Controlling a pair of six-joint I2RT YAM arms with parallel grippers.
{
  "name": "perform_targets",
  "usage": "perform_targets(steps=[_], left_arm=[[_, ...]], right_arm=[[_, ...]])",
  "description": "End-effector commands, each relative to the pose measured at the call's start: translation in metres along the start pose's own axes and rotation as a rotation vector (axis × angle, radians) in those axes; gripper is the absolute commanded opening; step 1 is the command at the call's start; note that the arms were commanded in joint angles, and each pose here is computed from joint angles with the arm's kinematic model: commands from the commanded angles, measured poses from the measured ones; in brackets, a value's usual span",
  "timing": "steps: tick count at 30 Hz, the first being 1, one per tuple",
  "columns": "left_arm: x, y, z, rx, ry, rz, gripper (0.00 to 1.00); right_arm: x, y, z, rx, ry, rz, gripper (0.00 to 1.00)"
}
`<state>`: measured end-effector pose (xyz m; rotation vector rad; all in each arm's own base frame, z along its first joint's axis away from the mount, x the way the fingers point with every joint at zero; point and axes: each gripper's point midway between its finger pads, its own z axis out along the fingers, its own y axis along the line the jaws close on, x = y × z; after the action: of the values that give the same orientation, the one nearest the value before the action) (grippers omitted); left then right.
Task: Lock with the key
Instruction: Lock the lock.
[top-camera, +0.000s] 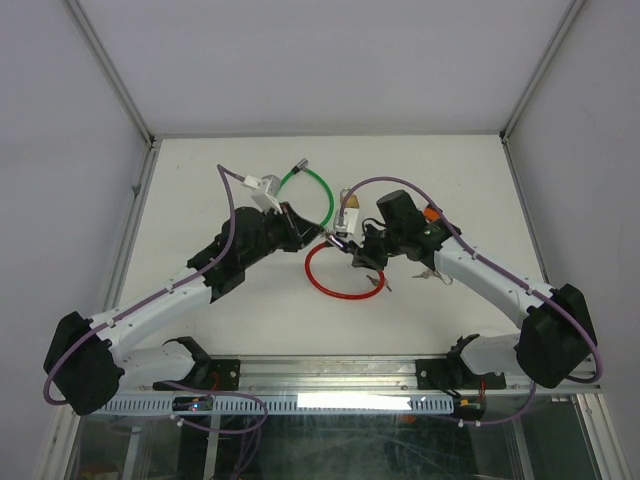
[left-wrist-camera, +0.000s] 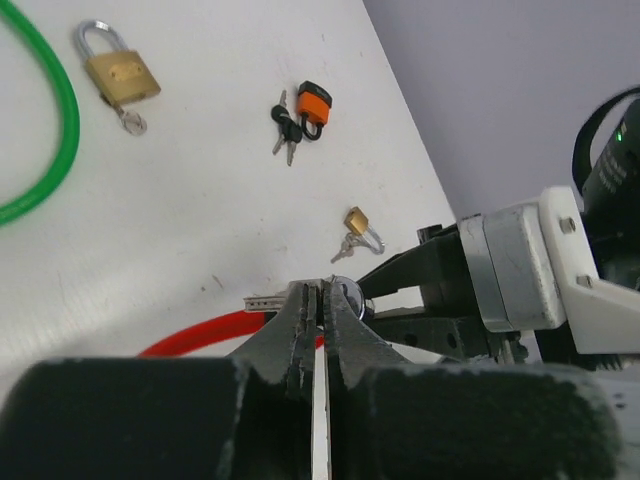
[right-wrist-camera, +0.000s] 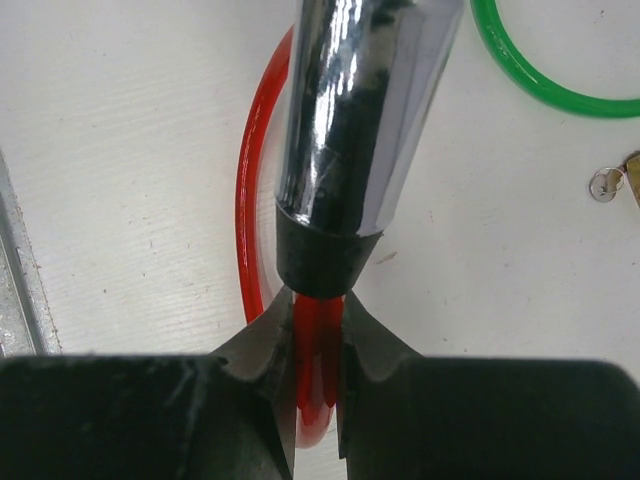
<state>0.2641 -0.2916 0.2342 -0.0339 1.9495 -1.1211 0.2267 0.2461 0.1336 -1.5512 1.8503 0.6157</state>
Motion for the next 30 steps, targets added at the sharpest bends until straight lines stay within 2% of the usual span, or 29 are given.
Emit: perform_targets(steps=[1,5,9,17,19,22,27,30], left_arm=[[-0.018,-0.019,-0.002,0.125,-0.076,0.328,0.0],[-0.003,-0.048,-0.02,0.404,-0.106,0.663,0.0],[0.002,-0.055,-0.032,0.522,-0.195,0.906,0.0],[0.013,-0.051,-0.028,0.608,-0.203,1.127,0.0],[0.009,-0.048,-0.024,0.599,-0.209,1.145,0.0],[0.002,-0.051,-0.018,0.596,-0.173,1.057,0.0],[0.006,-0.051,-0.019,0.604,-0.133,1.029,0.0],[0.002,-0.049,-0.019,0.567,-0.113,0.947,0.0]], right_arm=[[-0.008,0.002,-0.001,-0.014,-0.012,-0.013,0.0],[-0.009,0.002,-0.002,-0.012,-0.014,-0.017,0.0],[-0.009,0.002,-0.002,-0.01,-0.015,-0.017,0.0],[-0.009,0.004,-0.002,-0.02,-0.019,-0.017,0.0],[-0.01,0.003,-0.003,-0.019,-0.022,-0.017,0.0],[-0.009,0.004,-0.003,-0.02,-0.021,-0.016,0.0],[-0.01,0.004,-0.003,-0.024,-0.026,-0.013,0.0],[-0.011,0.004,-0.005,-0.026,-0.03,-0.009,0.0]])
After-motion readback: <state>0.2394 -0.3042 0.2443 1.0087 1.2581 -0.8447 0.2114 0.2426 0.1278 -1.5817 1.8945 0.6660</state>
